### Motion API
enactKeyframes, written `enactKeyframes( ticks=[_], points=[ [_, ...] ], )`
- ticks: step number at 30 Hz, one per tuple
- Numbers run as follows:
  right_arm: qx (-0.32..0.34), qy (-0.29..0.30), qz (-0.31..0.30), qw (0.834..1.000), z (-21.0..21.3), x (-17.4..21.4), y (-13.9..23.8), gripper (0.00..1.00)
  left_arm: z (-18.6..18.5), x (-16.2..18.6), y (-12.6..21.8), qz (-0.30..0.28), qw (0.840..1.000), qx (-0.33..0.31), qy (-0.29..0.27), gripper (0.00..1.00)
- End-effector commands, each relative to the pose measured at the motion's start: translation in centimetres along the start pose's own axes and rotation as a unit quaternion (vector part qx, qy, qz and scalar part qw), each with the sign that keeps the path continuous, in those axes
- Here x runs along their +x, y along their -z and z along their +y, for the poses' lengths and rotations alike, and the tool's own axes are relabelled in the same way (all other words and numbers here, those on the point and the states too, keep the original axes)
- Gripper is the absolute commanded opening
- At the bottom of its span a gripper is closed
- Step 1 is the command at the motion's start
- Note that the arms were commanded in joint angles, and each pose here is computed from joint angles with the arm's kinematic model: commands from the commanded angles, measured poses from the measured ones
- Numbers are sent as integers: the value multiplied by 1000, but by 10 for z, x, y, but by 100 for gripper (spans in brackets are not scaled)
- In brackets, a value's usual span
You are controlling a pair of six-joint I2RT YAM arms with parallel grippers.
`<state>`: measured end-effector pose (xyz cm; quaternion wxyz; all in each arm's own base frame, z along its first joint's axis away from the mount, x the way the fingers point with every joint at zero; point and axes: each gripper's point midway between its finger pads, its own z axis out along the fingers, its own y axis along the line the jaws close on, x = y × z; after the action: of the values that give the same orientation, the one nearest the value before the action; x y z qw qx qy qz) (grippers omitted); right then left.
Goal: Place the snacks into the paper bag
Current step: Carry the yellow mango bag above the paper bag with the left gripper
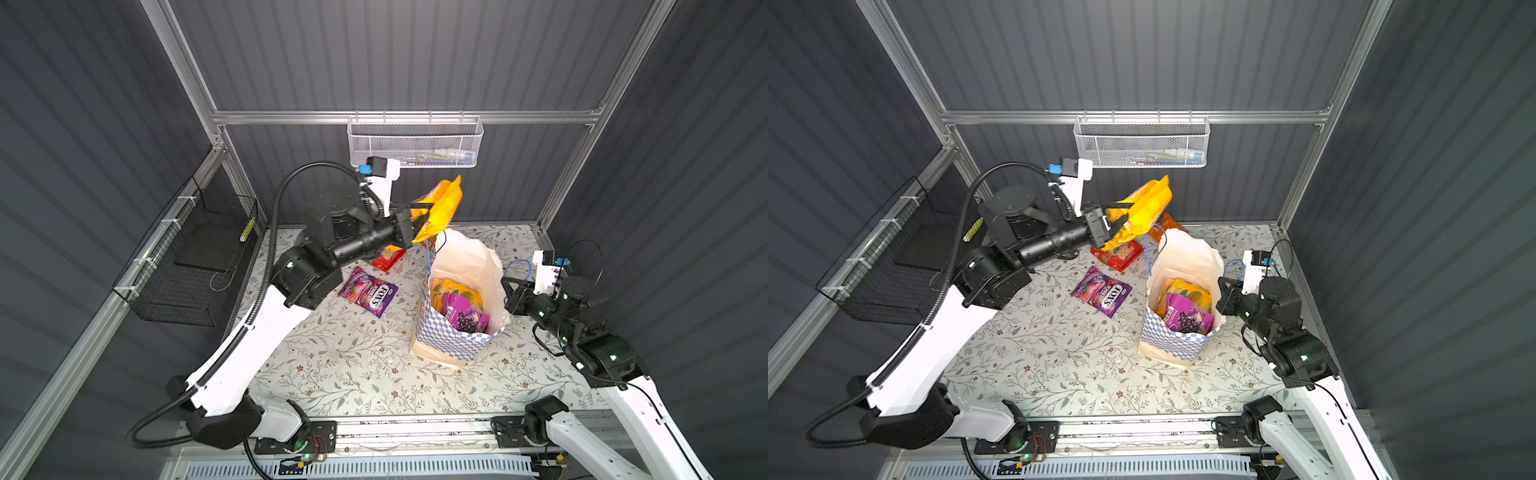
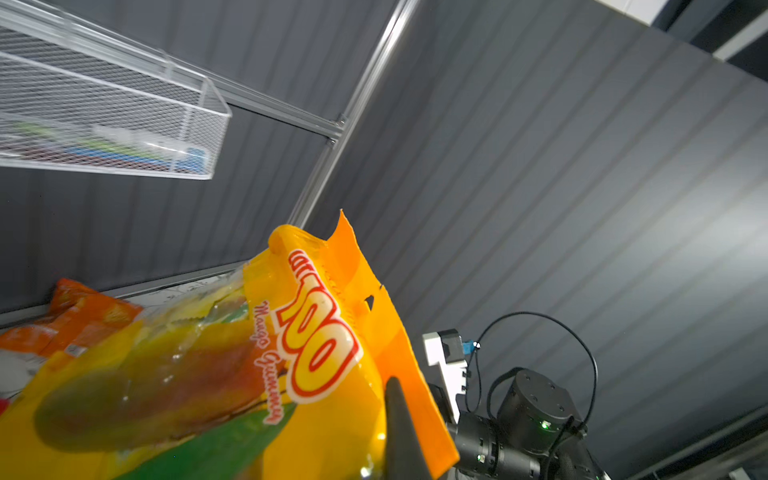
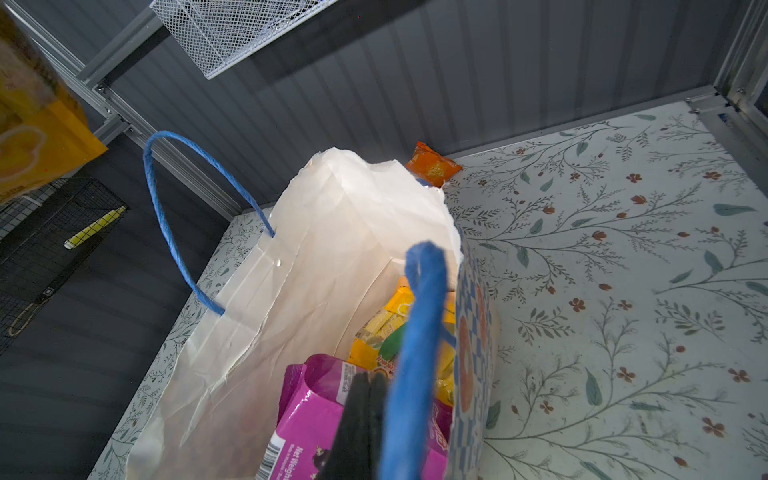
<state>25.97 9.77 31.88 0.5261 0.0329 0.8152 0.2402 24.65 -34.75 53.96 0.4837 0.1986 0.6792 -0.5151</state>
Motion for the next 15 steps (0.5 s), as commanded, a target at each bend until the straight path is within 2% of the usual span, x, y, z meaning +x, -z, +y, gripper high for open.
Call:
enactKeyframes(
  ticks=[1,5,10,15],
  points=[
    [0,5,0,1000,-1,2,-1,0,-38,-15,-8,-24,997,35,-61,0],
    [0,5,-1,1000,-1,2,0,0,-49,14,-42,10,997,38,-73,0],
    [-2,5,-2,1000,0,1,1,0,-30,50,-79,60,995,5,-74,0],
    [0,5,-6,1000,-1,0,3,0,-1,73,-95,79,992,-44,-85,0]
  ],
)
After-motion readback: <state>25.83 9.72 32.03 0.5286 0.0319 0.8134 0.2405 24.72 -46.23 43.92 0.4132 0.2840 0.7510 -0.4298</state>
